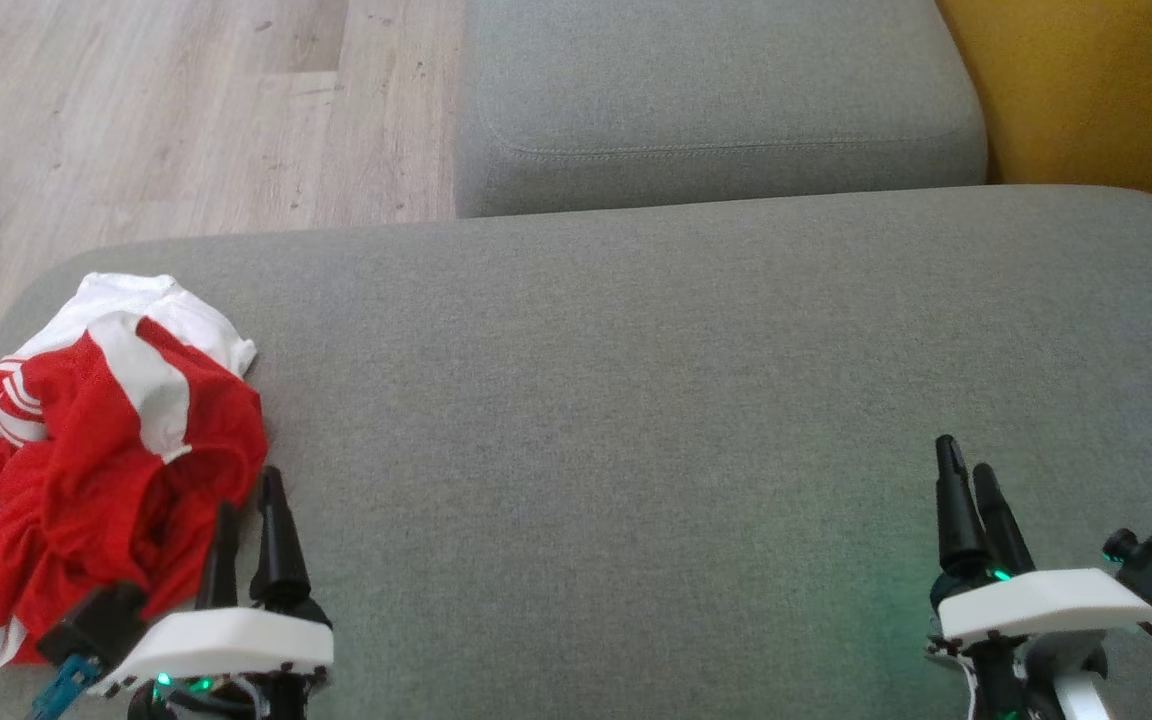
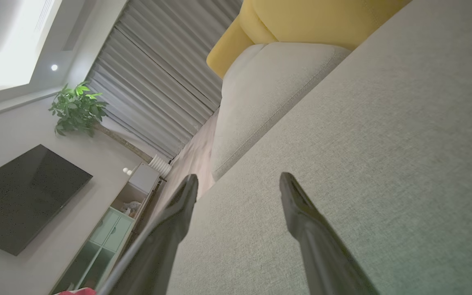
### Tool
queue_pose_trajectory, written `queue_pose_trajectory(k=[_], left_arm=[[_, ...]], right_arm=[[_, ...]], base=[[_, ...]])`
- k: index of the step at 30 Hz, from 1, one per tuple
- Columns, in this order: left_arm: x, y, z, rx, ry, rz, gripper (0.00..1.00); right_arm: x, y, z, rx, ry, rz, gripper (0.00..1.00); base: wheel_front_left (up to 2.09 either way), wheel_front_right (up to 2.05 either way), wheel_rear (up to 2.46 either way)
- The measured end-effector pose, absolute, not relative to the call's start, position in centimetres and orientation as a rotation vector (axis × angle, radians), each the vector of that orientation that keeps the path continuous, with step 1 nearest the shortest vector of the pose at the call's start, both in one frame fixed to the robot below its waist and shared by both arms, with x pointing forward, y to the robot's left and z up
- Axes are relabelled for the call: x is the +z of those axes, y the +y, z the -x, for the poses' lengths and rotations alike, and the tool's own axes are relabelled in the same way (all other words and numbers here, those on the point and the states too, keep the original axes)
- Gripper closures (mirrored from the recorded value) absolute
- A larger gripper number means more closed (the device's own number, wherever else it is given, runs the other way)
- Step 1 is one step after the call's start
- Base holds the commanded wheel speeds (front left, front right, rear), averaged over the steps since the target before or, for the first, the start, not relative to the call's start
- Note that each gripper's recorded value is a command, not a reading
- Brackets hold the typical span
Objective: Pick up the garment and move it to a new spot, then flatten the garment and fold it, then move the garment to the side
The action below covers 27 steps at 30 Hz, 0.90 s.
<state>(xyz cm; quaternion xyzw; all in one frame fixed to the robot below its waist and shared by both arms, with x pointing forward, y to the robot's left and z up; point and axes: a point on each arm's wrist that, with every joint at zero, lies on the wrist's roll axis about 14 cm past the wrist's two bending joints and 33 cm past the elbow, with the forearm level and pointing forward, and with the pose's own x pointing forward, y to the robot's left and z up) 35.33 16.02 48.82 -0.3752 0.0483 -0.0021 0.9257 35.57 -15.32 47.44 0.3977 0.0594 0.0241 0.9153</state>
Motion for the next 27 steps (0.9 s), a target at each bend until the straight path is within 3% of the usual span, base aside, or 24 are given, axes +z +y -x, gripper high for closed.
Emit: queue_pose_trajectory(k=[27], left_arm=[[50.7,14.3,-34.8,-0.082,0.021,0.397,0.0]], right_arm=[[48.9,-13.2,-35.5,0.148,0.058,-0.514,0.0]], base=[[0.0,0.0,0.0]])
